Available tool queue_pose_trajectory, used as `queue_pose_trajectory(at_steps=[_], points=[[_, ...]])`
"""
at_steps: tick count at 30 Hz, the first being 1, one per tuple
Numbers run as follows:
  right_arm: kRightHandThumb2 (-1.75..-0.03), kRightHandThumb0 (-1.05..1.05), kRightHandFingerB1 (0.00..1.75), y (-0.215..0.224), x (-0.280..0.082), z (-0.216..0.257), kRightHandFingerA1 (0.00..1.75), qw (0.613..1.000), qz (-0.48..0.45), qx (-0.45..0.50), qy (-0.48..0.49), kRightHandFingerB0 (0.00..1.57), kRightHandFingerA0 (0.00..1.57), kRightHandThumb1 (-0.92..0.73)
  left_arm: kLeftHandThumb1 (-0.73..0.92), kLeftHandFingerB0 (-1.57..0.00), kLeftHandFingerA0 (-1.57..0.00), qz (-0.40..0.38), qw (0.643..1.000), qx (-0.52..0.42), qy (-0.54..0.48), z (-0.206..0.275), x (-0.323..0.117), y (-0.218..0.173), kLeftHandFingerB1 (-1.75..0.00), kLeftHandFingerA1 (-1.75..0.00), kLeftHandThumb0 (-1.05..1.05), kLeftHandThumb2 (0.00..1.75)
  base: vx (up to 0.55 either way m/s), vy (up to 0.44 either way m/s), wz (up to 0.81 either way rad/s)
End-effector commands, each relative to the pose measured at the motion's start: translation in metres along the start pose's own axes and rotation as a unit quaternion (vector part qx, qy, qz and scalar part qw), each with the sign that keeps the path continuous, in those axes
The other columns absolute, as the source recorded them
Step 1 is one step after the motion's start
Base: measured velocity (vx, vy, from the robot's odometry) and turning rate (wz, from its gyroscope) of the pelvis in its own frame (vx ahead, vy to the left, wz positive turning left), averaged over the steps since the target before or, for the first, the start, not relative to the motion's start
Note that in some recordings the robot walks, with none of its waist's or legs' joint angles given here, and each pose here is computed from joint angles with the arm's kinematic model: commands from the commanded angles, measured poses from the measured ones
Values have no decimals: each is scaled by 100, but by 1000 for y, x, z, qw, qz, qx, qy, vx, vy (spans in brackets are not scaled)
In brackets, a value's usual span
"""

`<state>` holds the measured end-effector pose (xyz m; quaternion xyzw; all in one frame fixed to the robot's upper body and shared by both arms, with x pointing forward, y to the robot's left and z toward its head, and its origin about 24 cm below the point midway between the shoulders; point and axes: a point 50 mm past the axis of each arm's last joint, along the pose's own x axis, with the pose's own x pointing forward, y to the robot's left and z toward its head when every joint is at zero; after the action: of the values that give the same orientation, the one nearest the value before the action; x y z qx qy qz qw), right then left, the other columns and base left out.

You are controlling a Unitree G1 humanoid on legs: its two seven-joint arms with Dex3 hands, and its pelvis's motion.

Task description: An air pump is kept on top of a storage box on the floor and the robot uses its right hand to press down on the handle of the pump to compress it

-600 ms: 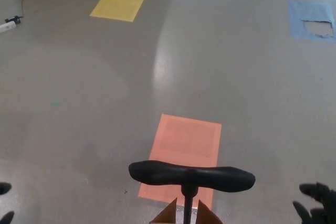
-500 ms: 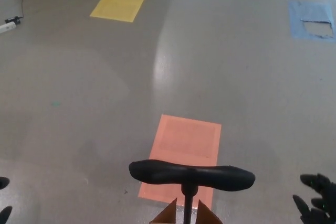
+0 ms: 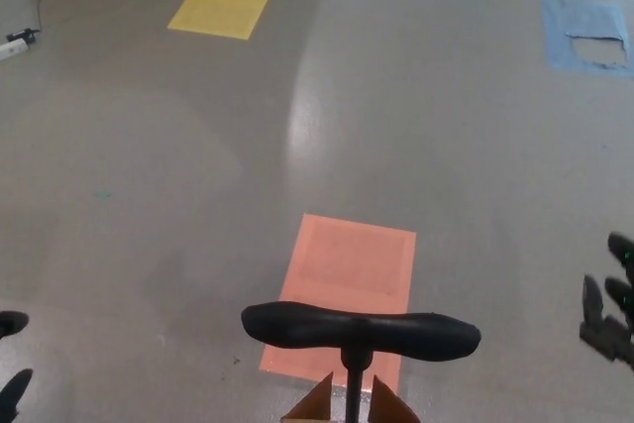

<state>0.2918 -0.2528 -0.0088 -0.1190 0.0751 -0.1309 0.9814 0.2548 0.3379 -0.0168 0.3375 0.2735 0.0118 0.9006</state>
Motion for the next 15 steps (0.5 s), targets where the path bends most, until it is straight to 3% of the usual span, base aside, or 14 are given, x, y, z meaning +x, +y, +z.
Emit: queue_pose_trajectory(at_steps=[1, 2, 6, 9, 12, 13, 14, 15], points=[[-67, -70, 28, -47, -22, 88, 29, 948, -80, 158, -265, 20, 22, -85, 60, -6, -6, 8, 999, 21, -38, 20, 4, 23, -49, -50, -29, 110, 0, 0, 0], [-66, -67, 29, -51, -26, 101, 29, 938, -81, 174, -290, 22, 23, -84, 85, -18, -22, 6, 999, 22, -38, 20, 4, 23, -29, -33, -53, 66, 0, 0, 0], [-65, -68, 28, -58, -42, 134, 29, 918, -77, 181, -346, 18, 21, -83, 85, -17, -21, 1, 999, 25, -38, 19, 3, 22, -29, -33, -53, 66, 0, 0, 0], [-64, -66, 30, -72, -74, 198, 31, 867, -60, 168, -466, 24, 28, -82, 85, -17, -22, 1, 999, 22, -35, 17, 3, 21, -29, -33, -51, 66, 0, 0, 0], [-65, -65, 29, -76, -90, 229, 31, 843, -35, 148, -516, 22, 27, -82, 85, -16, -21, -2, 999, 22, -33, 17, 3, 20, -29, -33, -51, 66, 0, 0, 0], [-66, -69, 28, -74, -101, 252, 29, 827, -15, 131, -546, 19, 24, -83, 65, -1, -1, -4, 999, 23, -28, 15, 3, 20, -46, -48, -30, 113, 0, 0, 0], [-67, -71, 24, -71, -111, 271, 28, 813, 13, 109, -571, 11, 17, -86, 86, -15, -20, -6, 999, 26, -26, 14, 3, 19, -28, -32, -52, 66, 0, 0, 0], [-67, -71, 24, -70, -118, 283, 28, 803, 37, 90, -588, 11, 17, -86, 86, -15, -20, -6, 999, 29, -26, 14, 2, 19, -28, -32, -52, 66, 0, 0, 0]])
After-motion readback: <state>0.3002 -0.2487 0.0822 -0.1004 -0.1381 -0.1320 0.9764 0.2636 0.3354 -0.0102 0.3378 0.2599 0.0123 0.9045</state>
